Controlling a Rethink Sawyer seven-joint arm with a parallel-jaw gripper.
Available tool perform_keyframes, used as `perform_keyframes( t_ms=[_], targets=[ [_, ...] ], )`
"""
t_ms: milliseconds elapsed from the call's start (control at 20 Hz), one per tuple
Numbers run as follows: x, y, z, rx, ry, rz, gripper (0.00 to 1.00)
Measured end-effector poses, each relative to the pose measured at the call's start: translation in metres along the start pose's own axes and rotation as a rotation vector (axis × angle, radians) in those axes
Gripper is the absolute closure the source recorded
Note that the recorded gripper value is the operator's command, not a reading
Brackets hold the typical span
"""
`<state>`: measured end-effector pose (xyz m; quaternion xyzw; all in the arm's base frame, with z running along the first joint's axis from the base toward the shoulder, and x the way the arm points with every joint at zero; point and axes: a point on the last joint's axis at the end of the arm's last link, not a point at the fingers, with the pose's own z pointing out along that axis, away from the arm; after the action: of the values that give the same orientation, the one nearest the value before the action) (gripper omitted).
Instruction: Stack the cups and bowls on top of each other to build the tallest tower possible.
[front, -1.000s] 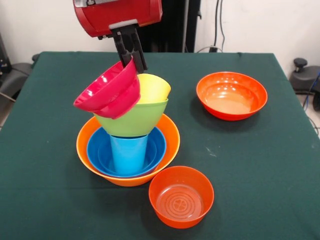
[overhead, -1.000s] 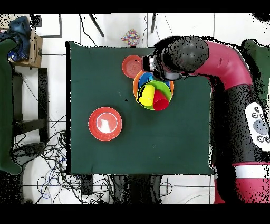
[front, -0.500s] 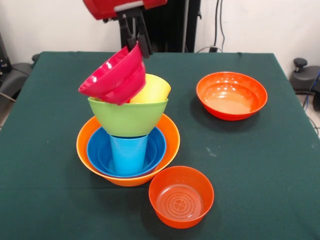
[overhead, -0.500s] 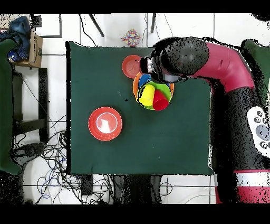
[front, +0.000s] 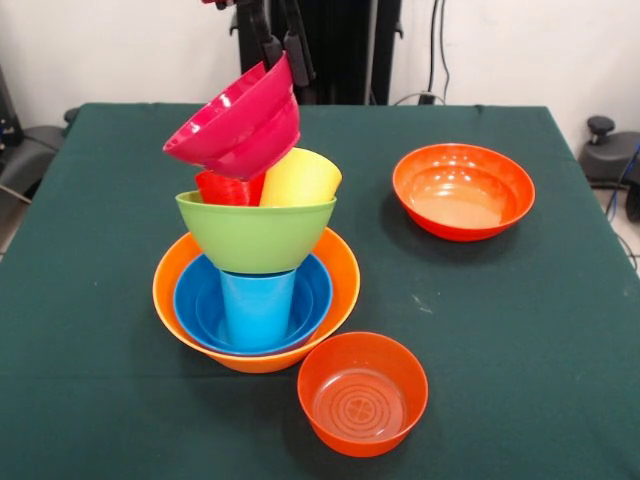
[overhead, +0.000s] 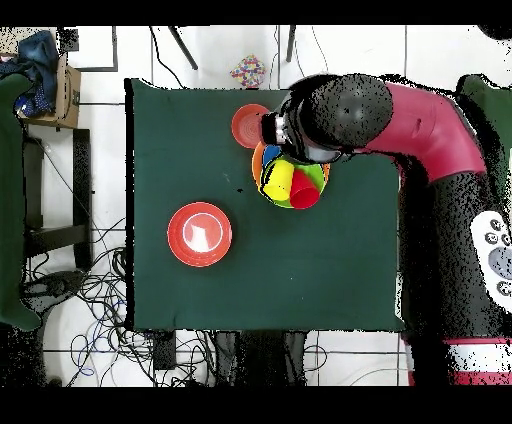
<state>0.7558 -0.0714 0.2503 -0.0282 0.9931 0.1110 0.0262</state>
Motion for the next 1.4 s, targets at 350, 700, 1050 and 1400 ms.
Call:
perform_keyframes(
  t_ms=[350,700,1050,1400],
  targets=[
    [0.010,0.005,0.007,-0.004,0.025,-0.007,1.00],
    [0.022,0.010,0.020,-0.009,0.055,-0.016,1.00],
    [0.026,0.012,0.029,-0.003,0.049,-0.024,1.00],
    [0.025,0.009,0.033,0.019,0.026,-0.036,1.00]
  ],
)
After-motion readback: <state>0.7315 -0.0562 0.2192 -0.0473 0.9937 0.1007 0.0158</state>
